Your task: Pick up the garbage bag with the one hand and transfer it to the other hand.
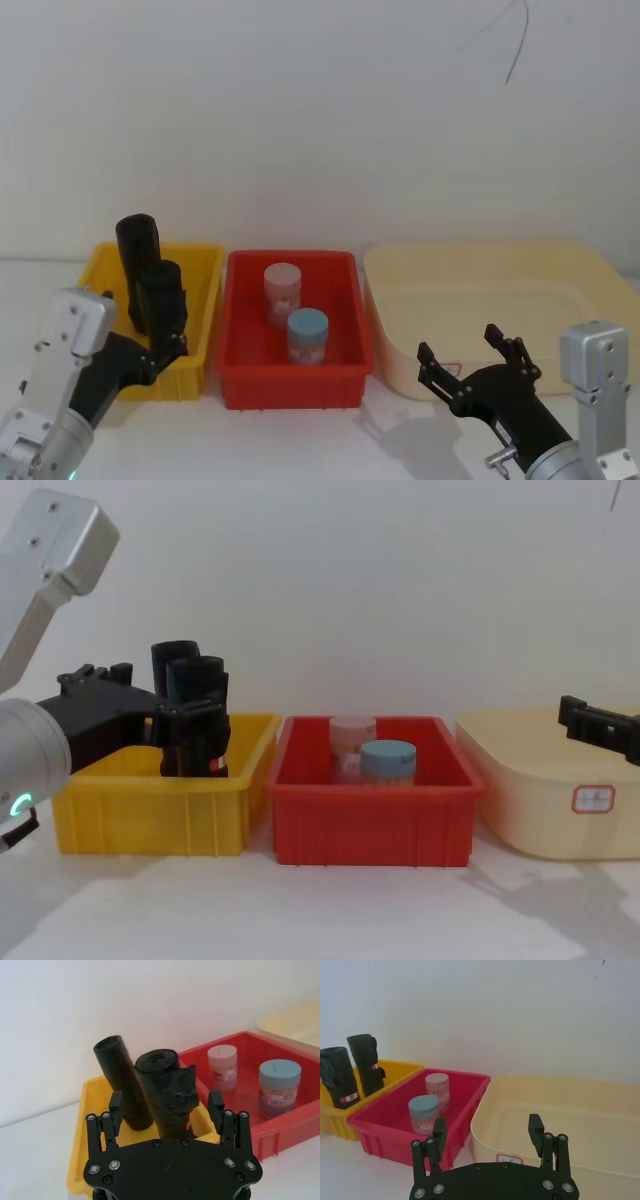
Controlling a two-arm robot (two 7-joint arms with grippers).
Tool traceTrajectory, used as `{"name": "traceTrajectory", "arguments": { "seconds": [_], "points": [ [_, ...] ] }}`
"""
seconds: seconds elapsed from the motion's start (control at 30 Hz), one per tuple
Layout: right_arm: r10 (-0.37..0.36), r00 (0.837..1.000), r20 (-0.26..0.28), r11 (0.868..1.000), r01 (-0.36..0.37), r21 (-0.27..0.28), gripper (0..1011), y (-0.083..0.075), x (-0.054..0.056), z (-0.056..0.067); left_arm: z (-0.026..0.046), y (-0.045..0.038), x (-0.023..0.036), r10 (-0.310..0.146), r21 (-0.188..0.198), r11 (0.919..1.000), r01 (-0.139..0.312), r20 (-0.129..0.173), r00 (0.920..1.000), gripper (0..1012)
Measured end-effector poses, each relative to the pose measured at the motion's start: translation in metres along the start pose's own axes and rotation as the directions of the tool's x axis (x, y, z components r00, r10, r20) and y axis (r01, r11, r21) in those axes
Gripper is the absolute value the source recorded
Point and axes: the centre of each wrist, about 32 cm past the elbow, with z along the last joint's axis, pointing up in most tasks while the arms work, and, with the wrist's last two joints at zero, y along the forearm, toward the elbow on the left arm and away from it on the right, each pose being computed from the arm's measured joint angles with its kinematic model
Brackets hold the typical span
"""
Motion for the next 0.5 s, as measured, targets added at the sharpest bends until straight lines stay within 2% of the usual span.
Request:
{"name": "traceTrajectory", "arguments": {
  "seconds": [0.23, 0.5],
  "points": [
    [0.0, 1.0, 0.0, 1.0, 0.0, 0.0, 1000, 0.0, 0.0, 0.0, -0.0044, -0.0102, 0.0021, 0.014, 0.019, 0.9997, -0.014, -0.015, 0.9998, 1000],
    [0.0, 1.0, 0.0, 1.0, 0.0, 0.0, 1000, 0.0, 0.0, 0.0, -0.0101, -0.026, 0.0023, 0.013, 0.037, 0.9993, -0.012, -0.033, 0.9994, 1000]
  ]
}}
